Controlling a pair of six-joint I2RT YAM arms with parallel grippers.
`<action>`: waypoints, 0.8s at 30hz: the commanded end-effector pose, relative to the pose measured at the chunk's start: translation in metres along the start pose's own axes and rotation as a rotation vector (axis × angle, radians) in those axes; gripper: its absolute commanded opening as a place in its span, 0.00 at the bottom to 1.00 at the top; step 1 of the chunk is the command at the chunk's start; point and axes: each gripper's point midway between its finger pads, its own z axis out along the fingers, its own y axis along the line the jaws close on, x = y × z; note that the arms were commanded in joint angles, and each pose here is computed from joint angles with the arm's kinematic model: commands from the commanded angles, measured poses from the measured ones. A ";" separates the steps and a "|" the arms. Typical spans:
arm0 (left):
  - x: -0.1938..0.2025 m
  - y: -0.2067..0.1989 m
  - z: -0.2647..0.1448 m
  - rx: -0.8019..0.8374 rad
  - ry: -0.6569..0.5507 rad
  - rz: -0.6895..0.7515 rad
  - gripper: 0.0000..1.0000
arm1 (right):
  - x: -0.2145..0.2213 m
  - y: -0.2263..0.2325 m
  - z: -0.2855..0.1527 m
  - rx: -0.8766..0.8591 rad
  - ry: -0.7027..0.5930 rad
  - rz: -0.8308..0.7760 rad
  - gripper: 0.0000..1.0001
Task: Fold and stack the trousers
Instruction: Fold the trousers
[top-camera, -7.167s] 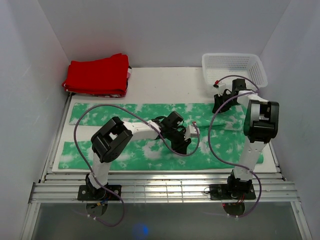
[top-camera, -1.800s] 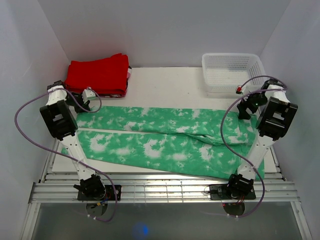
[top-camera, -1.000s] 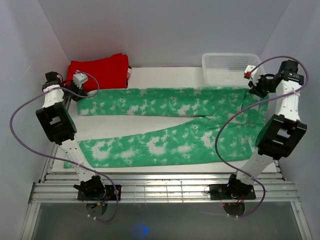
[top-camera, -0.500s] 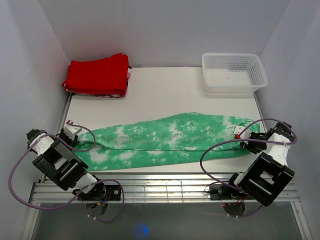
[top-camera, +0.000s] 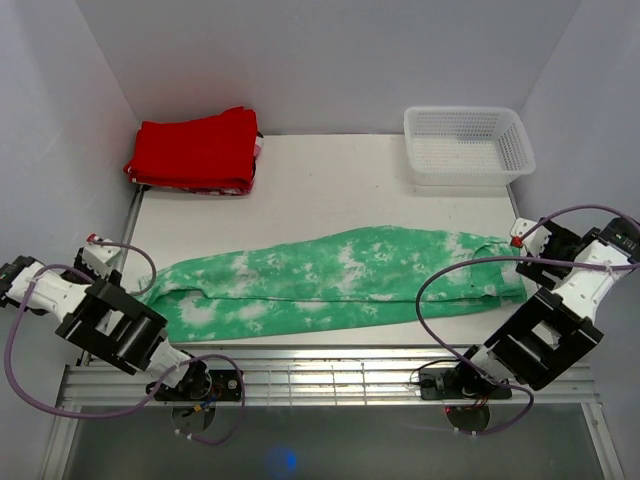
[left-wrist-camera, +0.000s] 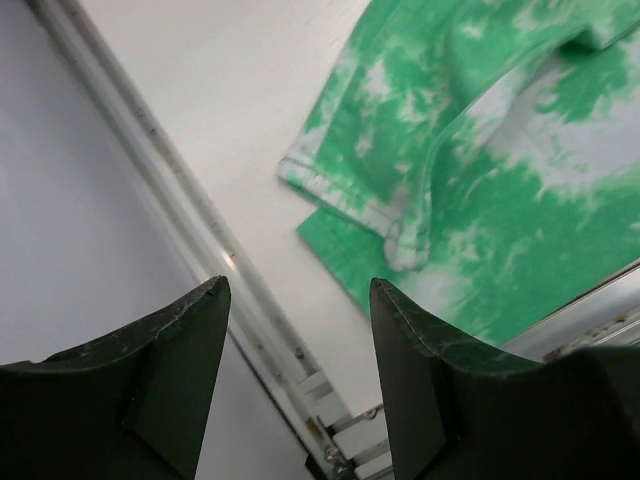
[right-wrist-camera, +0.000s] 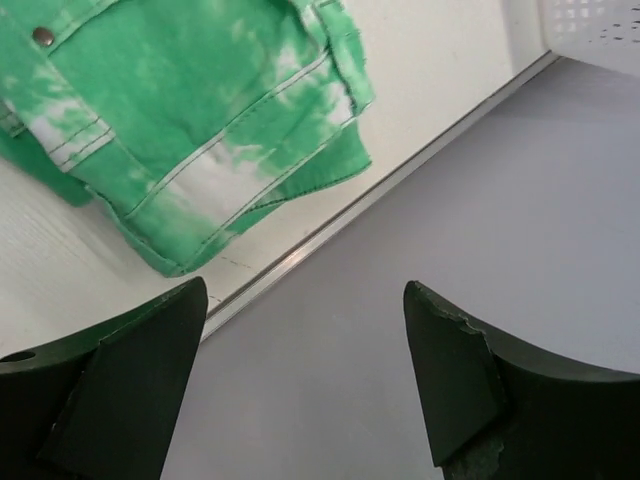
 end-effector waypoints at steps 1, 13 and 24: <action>-0.021 -0.041 0.022 0.140 -0.012 -0.154 0.69 | -0.041 0.008 0.002 -0.083 -0.130 0.095 0.85; 0.022 -0.079 0.091 0.195 0.317 -0.247 0.69 | -0.042 0.085 0.089 -0.380 0.101 0.240 0.80; 0.019 -0.051 0.176 0.209 0.381 -0.285 0.17 | 0.025 0.108 0.111 -0.413 0.342 0.362 0.37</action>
